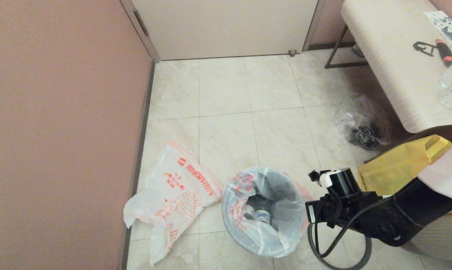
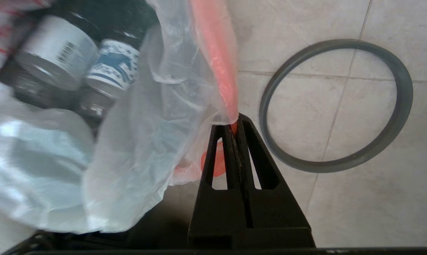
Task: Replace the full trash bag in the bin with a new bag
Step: Place the trash bag on the floor
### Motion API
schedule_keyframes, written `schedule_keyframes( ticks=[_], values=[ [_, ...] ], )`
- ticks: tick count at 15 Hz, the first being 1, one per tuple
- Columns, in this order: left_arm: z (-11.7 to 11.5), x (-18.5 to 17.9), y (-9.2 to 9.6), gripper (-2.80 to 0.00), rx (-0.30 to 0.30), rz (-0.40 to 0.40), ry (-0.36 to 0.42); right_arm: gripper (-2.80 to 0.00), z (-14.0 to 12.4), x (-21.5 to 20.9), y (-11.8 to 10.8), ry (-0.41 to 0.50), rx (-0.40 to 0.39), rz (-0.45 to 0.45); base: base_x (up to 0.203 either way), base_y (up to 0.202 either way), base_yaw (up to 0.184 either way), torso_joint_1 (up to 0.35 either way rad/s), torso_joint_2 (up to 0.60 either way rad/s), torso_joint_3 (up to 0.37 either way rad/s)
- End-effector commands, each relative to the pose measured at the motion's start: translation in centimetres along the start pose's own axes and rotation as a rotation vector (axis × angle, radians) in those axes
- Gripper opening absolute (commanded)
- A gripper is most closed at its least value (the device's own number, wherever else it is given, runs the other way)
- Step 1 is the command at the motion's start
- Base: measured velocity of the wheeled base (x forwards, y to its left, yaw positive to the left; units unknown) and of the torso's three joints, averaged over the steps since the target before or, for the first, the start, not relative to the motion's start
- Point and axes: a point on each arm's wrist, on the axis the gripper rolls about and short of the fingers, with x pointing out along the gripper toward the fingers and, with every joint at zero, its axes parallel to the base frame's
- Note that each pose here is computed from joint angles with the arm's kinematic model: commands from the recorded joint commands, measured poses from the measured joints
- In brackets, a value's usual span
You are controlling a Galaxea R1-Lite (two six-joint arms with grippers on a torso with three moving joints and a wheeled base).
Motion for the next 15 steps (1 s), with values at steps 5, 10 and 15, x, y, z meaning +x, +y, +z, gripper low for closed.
schedule_keyframes(
  ticks=[5, 10, 15],
  values=[
    [0.0, 0.0, 0.0, -2.8, 0.0, 0.0, 0.001, -2.8, 1.3, -2.9, -0.1, -0.061, 0.043, 0.076, 0.0, 0.0, 0.0, 0.0, 0.0, 0.0],
    [0.0, 0.0, 0.0, -2.8, 0.002, 0.0, 0.001, -2.8, 0.1, -3.7, 1.8, -0.007, 0.045, 0.227, 0.0, 0.0, 0.0, 0.0, 0.0, 0.0],
    [0.0, 0.0, 0.0, -2.8, 0.001, 0.0, 0.001, -2.8, -0.9, -1.8, 2.8, 0.094, 0.044, 0.396, 0.0, 0.0, 0.0, 0.0, 0.0, 0.0]
  ],
)
